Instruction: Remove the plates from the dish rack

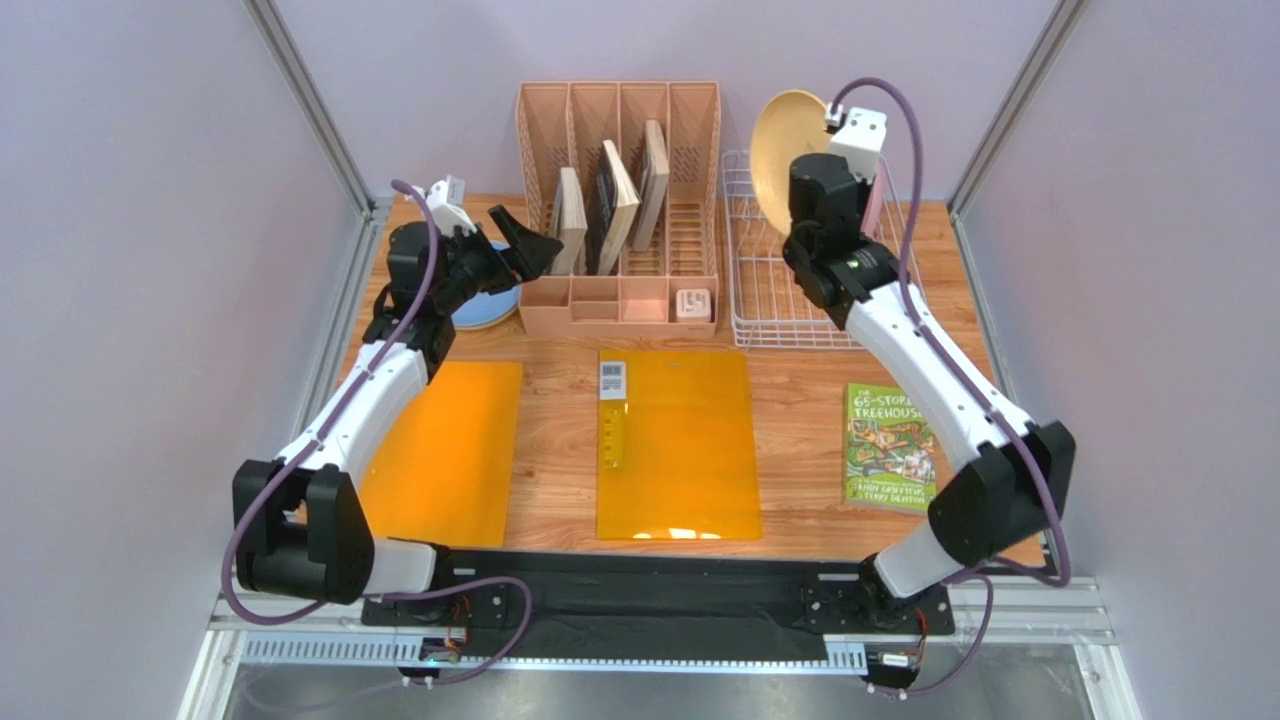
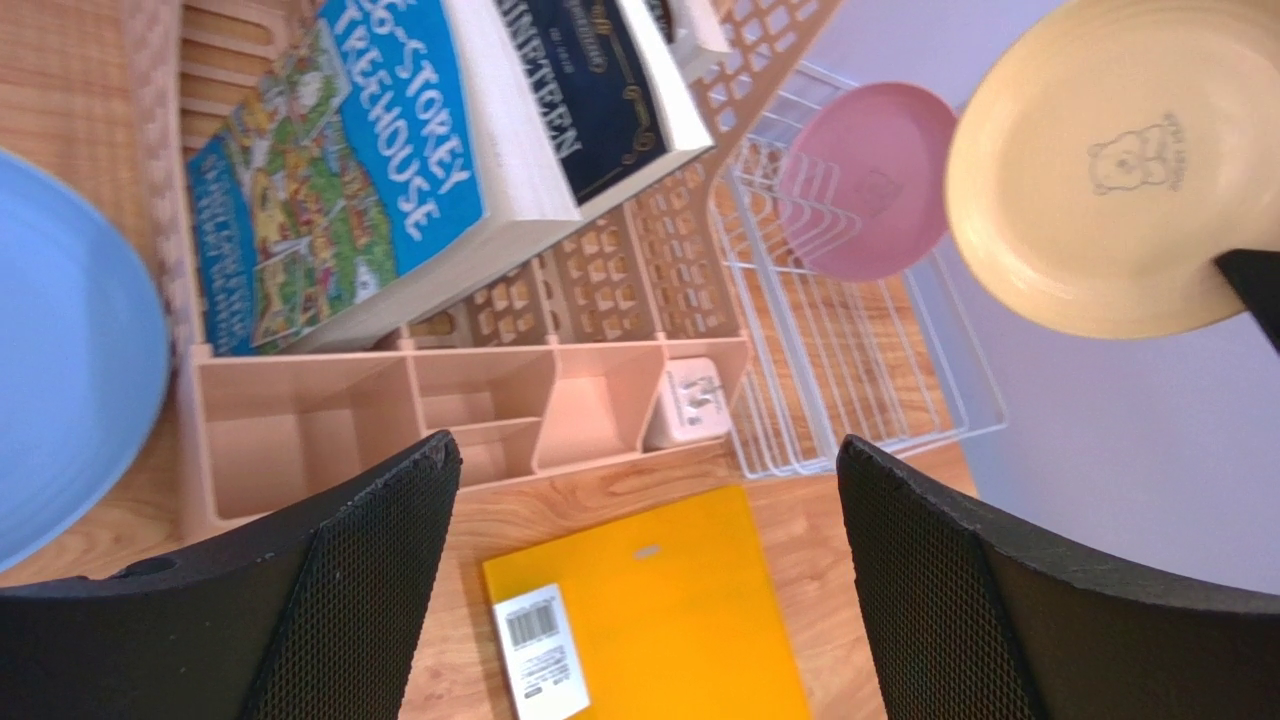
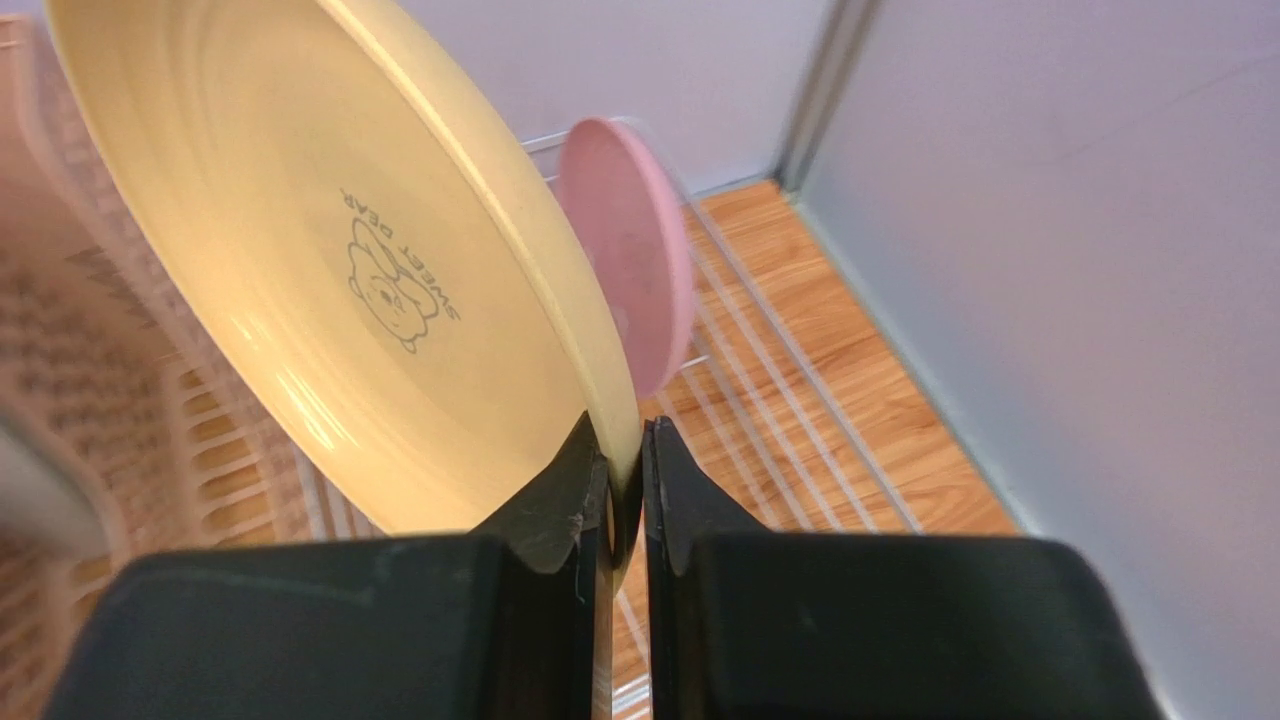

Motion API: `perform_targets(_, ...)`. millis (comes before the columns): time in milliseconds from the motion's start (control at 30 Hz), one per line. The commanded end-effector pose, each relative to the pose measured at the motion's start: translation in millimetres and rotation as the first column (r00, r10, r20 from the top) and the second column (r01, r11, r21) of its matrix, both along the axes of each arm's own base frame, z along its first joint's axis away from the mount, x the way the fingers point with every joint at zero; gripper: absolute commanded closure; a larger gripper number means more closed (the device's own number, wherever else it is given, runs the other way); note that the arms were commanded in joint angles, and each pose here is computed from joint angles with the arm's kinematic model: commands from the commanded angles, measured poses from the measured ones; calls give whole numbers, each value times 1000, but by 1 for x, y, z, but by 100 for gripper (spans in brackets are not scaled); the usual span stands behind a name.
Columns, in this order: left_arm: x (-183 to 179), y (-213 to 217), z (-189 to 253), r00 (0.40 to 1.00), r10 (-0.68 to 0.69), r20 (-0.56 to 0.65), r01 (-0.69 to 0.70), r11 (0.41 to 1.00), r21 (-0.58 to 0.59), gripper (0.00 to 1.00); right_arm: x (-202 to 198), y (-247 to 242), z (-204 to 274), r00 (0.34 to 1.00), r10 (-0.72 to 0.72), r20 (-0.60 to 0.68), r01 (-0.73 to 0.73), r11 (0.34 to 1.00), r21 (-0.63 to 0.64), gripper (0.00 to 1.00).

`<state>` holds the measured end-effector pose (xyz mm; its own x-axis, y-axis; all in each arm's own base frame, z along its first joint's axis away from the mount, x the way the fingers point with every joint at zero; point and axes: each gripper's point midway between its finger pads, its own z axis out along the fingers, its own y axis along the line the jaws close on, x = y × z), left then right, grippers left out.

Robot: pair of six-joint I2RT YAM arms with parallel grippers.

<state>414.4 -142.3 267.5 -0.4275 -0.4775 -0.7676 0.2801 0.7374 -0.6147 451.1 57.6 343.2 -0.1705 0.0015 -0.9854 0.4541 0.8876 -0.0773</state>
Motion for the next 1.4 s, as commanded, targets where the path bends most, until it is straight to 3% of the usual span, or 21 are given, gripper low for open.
perform_targets(0,-6,-22,45,987,-106,120,117,989,-86,0,-23,52,-16,950,308,-44,-286,922,261,100)
perform_targets(33,-7,-26,47,983,-132,131,145,985,-92,0,-33,74,-16,912,410,-26,-377,862,339,100)
perform_targets(100,-9,-32,48,980,-148,133,163,981,-104,0,-43,89,-18,881,473,-7,-430,806,408,100)
perform_targets(133,-9,-34,49,979,-151,141,168,979,-117,0,-50,104,-23,844,537,3,-477,748,462,100)
perform_targets(233,-14,-42,52,973,-168,158,188,975,-119,0,-66,121,-21,794,607,24,-533,677,507,100)
perform_targets(600,-25,-72,43,968,-201,154,214,974,-74,1,-86,156,-37,682,730,42,-590,516,621,100)
perform_targets(733,-26,-81,32,969,-206,134,213,977,-34,9,-90,163,-41,654,755,44,-600,482,639,100)
perform_targets(833,-24,-86,23,971,-206,118,209,978,-15,26,-92,171,-45,624,780,43,-605,449,657,100)
perform_targets(867,-23,-88,19,972,-207,109,209,978,-11,41,-93,173,-45,617,786,46,-607,438,663,100)
perform_targets(933,-22,-90,13,975,-200,93,201,980,4,60,-94,179,-48,598,800,50,-609,413,677,100)
perform_targets(967,-21,-90,8,977,-197,82,197,980,11,77,-93,179,-49,597,801,49,-606,410,681,100)
perform_targets(1067,-18,-87,-3,983,-174,52,172,984,40,100,-93,184,-52,582,811,52,-609,392,690,100)
perform_targets(1167,-17,-82,-5,987,-147,56,144,988,57,100,-91,187,-51,565,823,56,-624,382,682,84)
perform_targets(1233,-16,-76,-5,991,-120,63,116,991,73,100,-87,181,-53,588,808,41,-618,417,667,63)
perform_targets(1267,-15,-70,1,993,-86,80,80,993,82,100,-85,178,-51,595,803,33,-623,434,651,38)
perform_targets(1367,-15,-52,11,995,-12,97,-1,991,136,100,-75,155,-56,662,750,-10,-587,526,615,25)
